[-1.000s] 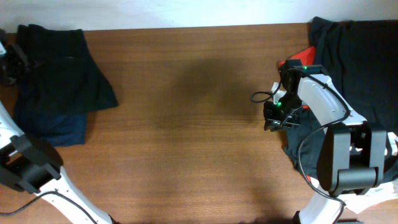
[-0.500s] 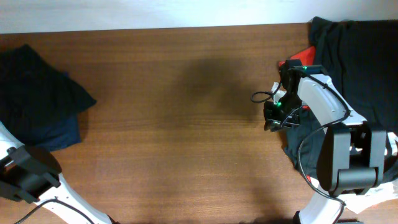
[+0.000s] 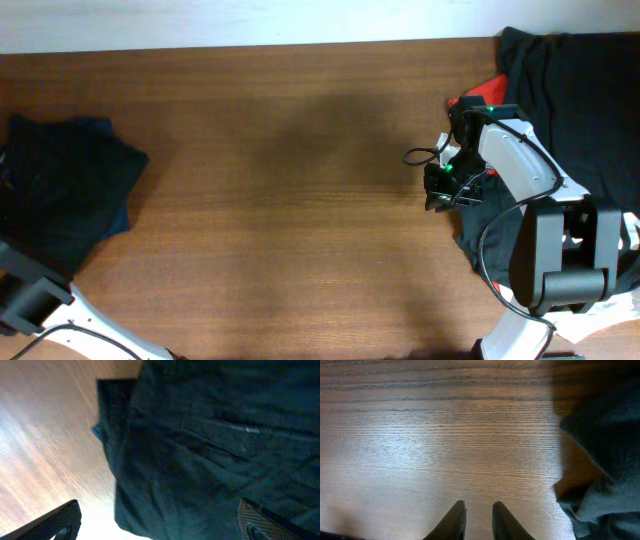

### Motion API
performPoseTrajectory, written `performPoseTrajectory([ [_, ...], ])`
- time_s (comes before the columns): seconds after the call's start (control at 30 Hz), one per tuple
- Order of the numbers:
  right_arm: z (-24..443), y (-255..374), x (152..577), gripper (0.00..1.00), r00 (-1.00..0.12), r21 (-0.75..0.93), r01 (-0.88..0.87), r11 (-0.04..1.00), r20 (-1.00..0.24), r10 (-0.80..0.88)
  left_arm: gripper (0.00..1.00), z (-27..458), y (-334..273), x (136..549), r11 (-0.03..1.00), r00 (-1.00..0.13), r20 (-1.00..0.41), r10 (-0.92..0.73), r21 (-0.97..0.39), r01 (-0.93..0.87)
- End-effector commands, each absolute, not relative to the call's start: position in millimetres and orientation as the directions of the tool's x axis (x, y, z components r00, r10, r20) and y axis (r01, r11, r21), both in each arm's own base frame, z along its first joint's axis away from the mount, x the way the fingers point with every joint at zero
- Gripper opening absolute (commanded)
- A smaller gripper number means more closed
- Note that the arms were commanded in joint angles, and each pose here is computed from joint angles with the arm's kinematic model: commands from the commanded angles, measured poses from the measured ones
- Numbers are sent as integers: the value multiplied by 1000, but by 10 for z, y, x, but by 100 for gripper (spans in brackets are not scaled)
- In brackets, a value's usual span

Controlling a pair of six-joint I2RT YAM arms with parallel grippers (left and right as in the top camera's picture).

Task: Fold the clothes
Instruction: 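Carry the folded shorts left and place them on the navy garment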

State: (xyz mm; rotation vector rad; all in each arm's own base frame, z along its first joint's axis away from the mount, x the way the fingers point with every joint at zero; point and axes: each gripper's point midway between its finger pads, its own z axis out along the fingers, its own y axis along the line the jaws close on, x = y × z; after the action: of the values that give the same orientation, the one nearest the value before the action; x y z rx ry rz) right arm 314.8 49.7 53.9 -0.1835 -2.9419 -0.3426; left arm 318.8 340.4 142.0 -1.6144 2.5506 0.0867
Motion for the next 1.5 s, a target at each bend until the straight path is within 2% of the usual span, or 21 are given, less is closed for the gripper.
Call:
performPoseTrajectory([
  [0.0,621,478,3188,23,-982,209,135,969,157,103,99,1584,3105,3424,471,-459,-111,-881,-139,-871],
  [0.07,621,478,3188,22,-982,209,135,969,157,103,99,1557,2886,3423,504,-500,-61,-864,-99,-858],
  [0.13,621,478,3188,22,-982,209,135,969,157,103,99,1447,2741,3349,538,-538,-21,-842,16,-843],
  [0.23,622,478,3187,22,-982,208,135,969,157,103,99,1046,2515,3242,562,-556,81,-827,111,-820],
  [0.4,623,477,3178,23,-982,208,136,969,161,103,99,324,2416,3240,579,-571,98,-815,116,-807],
  [0.5,623,478,3179,22,-982,208,136,969,160,103,99,40,2299,3660,675,-675,2,-737,-29,-737],
  [0.57,624,478,3170,22,-981,208,137,969,164,103,99,62,2166,4083,754,-747,-104,-656,-135,-643],
  [0.63,627,477,3151,22,-980,206,139,969,172,103,99,110,2062,4408,793,-768,-200,-609,-169,-585],
  [0.73,629,476,3134,22,-978,205,140,969,179,103,99,184,1865,4685,891,-843,-287,-455,-148,-430],
  [0.83,630,476,3126,22,-978,204,140,969,182,103,99,305,1785,4769,902,-851,-300,-431,-147,-405],
  [0.93,628,463,3123,22,-978,197,139,971,182,103,99,818,1855,4860,904,-830,-358,-427,-147,-402],
  [1.0,626,463,3133,23,-978,198,139,970,179,104,99,1419,1846,4868,909,-805,-425,-414,-146,-390],
  [1.03,626,465,3137,27,-979,199,138,970,177,103,99,1595,1809,4856,912,-797,-445,-408,-149,-383],
  [1.07,623,472,3165,37,-981,204,137,969,166,103,99,1931,1626,4845,925,-784,-492,-378,-160,-345],
  [1.1,624,486,3182,43,-982,213,137,967,160,103,99,2075,1473,4859,935,-782,-515,-352,-167,-311],
  [1.2,634,545,3220,58,-984,248,137,959,149,102,99,2218,920,4913,965,-808,-527,-263,-167,-204],
  [1.27,637,563,3241,72,-985,260,135,956,142,101,99,2096,360,4854,983,-868,-470,-161,-155,-99],
  [1.33,637,562,3241,79,-985,260,134,956,141,100,99,1992,58,4738,990,-904,-415,-102,-132,-51],
  [1.4,639,562,3224,86,-985,261,125,957,145,89,99,1876,-211,4540,993,-942,-333,-44,-115,-6],
  [1.43,642,561,3197,95,-985,260,117,958,154,79,99,1820,-338,4407,993,-960,-281,-16,-114,17],
  [1.47,652,559,3125,96,-980,256,125,959,183,79,99,1762,-452,4219,993,-978,-207,13,-112,37],
])
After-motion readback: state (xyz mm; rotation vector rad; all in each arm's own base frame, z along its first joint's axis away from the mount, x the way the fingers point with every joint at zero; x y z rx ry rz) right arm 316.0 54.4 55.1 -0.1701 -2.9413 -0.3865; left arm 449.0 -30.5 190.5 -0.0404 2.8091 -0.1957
